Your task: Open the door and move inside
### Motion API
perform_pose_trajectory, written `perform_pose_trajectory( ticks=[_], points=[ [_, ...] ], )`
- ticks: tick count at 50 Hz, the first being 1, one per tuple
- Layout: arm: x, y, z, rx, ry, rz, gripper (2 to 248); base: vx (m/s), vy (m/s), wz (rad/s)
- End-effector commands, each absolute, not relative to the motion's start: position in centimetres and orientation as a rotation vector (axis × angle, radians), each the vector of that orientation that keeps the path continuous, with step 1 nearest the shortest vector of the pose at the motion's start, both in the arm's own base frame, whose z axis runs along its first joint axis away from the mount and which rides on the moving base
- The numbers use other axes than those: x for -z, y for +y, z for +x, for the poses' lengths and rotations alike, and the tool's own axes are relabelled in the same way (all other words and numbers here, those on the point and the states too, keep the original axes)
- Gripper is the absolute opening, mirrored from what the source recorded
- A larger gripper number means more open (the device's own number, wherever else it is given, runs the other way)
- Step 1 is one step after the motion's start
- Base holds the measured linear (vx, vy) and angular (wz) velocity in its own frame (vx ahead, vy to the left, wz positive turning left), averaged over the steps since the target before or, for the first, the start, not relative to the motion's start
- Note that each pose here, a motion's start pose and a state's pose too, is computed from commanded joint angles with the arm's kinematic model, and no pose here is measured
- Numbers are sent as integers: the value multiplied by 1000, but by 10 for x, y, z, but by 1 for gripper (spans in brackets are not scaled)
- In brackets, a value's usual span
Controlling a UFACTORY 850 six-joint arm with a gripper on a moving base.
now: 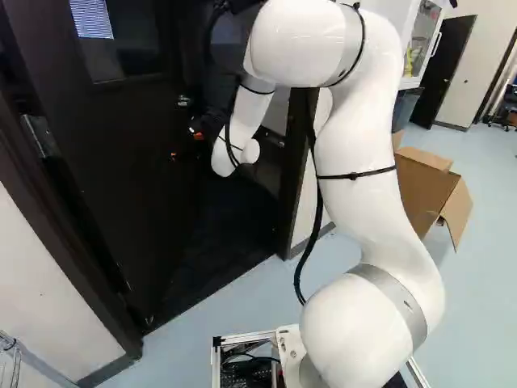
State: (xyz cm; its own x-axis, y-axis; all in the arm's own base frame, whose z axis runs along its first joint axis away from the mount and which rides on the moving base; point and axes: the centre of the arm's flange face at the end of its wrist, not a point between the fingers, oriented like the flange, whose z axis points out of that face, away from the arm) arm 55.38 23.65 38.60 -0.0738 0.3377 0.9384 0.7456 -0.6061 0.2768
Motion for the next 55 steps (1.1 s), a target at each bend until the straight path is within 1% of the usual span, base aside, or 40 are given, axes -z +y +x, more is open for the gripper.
perform_pose_trajectory(
  ticks=[21,55],
  points=[
    [-391,198,533,1738,-1090,-1958,247,0,0,0],
    [-398,139,485,1762,-938,-2091,247,0,0,0]
  ],
)
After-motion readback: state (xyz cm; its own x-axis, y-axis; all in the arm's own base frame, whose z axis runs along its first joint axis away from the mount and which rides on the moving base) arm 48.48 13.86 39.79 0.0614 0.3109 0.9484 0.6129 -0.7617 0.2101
